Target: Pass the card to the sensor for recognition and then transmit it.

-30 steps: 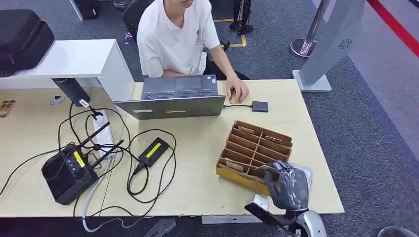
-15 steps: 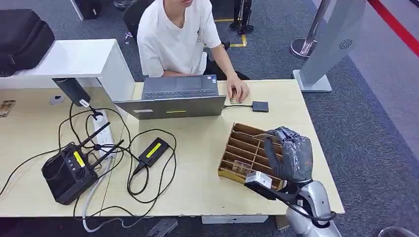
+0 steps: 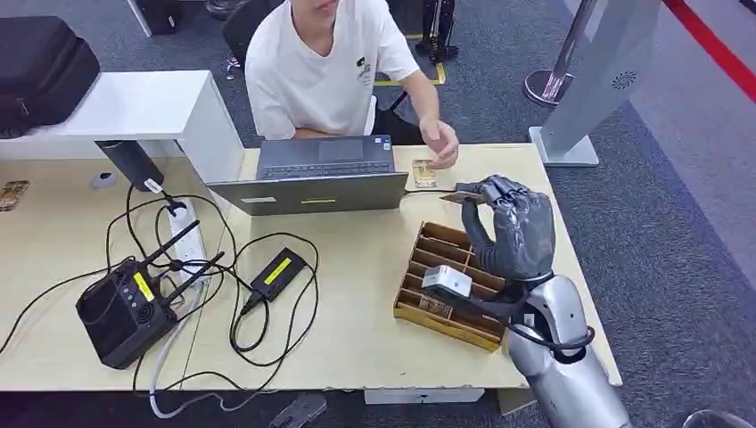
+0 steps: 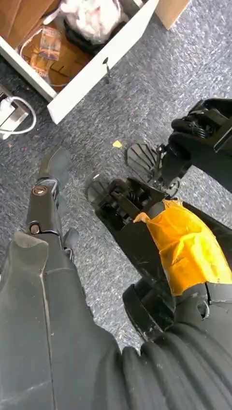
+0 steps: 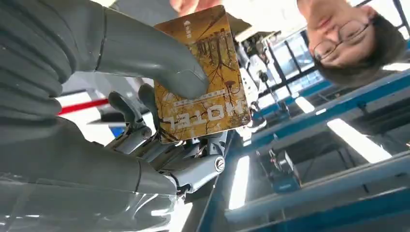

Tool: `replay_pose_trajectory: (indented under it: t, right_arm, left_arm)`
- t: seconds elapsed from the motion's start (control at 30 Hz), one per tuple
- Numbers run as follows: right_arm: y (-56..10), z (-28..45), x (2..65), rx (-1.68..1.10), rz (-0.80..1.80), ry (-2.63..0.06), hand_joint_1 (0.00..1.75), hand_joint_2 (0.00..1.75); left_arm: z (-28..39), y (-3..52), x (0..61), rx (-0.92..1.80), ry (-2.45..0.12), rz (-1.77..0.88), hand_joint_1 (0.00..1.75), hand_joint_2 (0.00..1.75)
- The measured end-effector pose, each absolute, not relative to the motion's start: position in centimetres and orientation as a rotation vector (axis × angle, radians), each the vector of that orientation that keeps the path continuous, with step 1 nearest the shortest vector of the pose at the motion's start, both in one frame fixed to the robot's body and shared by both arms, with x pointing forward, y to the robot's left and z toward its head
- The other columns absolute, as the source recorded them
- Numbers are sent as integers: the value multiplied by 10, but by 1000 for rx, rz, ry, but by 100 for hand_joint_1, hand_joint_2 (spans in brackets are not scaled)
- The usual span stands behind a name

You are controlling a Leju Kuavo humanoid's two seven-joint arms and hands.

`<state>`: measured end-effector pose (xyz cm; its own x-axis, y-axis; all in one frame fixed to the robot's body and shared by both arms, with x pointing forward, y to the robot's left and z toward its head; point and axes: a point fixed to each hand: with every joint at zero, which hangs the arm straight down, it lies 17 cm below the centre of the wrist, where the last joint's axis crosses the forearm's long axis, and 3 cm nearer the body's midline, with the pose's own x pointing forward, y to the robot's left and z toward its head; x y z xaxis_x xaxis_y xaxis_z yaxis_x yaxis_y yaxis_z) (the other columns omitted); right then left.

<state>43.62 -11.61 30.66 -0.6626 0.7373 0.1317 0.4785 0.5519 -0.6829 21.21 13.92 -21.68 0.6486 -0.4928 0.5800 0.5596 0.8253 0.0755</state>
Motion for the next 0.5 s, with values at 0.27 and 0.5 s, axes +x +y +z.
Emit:
replay_pose_trajectory:
  t: [0.27,0.5]
  right_arm:
    - [-79,396,500,-1301,907,-2362,152,175]
    - [-60,406,542,-1450,976,-2254,152,175]
  left_arm:
    - [-213,127,224,-105,-572,-662,0,175]
    - [-211,117,228,-99,-553,-720,0,175]
